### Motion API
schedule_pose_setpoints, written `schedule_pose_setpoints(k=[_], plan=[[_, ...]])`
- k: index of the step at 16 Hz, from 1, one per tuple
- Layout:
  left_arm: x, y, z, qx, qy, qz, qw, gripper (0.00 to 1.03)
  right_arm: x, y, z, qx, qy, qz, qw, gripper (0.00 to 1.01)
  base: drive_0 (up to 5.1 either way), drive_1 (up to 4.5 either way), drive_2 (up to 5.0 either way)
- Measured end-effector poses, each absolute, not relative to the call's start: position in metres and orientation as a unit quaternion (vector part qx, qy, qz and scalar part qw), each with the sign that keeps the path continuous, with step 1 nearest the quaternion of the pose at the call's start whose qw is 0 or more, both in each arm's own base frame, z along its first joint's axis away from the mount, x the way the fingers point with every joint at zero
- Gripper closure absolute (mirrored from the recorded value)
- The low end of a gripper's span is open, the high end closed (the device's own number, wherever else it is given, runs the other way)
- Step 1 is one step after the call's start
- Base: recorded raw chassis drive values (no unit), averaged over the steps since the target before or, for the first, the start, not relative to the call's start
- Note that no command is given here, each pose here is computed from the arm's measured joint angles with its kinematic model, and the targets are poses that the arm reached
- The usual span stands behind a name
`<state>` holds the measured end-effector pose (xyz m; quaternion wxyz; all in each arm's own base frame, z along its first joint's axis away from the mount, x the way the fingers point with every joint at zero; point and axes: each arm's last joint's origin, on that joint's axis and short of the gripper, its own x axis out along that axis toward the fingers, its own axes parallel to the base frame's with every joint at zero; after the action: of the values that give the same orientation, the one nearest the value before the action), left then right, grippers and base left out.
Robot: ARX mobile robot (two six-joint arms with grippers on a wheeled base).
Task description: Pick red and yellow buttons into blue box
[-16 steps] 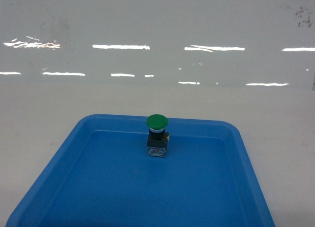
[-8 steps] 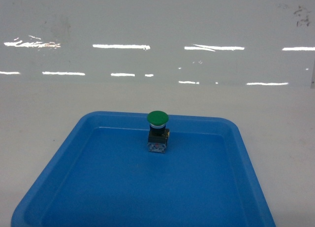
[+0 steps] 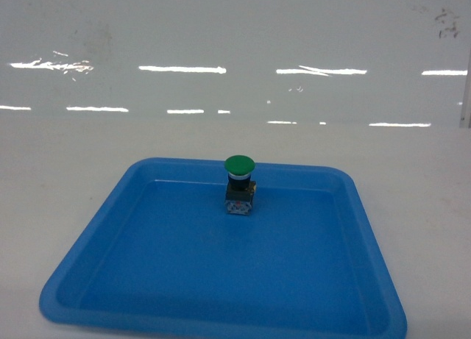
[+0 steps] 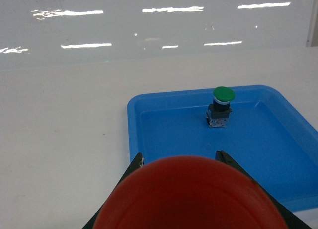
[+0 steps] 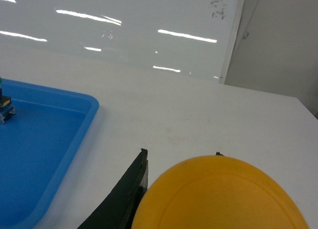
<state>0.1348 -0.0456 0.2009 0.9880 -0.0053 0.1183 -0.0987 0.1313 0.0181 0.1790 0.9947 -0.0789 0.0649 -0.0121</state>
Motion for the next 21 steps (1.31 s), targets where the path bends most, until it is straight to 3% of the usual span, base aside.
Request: schedule_pose_setpoints(k=[4,21], plan=[[0.1344,-0.0451,0.2017,-0.006,0.115,-0.097,0.989,0.69,0.1308,0.0180,0.1795,-0.078,0.062,-0.013,0.995,0.67,2.8,-4.36,1.5],[0.1346,-0.0452,0.2011,-0.006,0.118,-0.098,0.988,0.69,0.1309,0.0180,0.1790,-0.079,0.064,-0.013,0.995,0.67,4.9,-3.08,-1.8]])
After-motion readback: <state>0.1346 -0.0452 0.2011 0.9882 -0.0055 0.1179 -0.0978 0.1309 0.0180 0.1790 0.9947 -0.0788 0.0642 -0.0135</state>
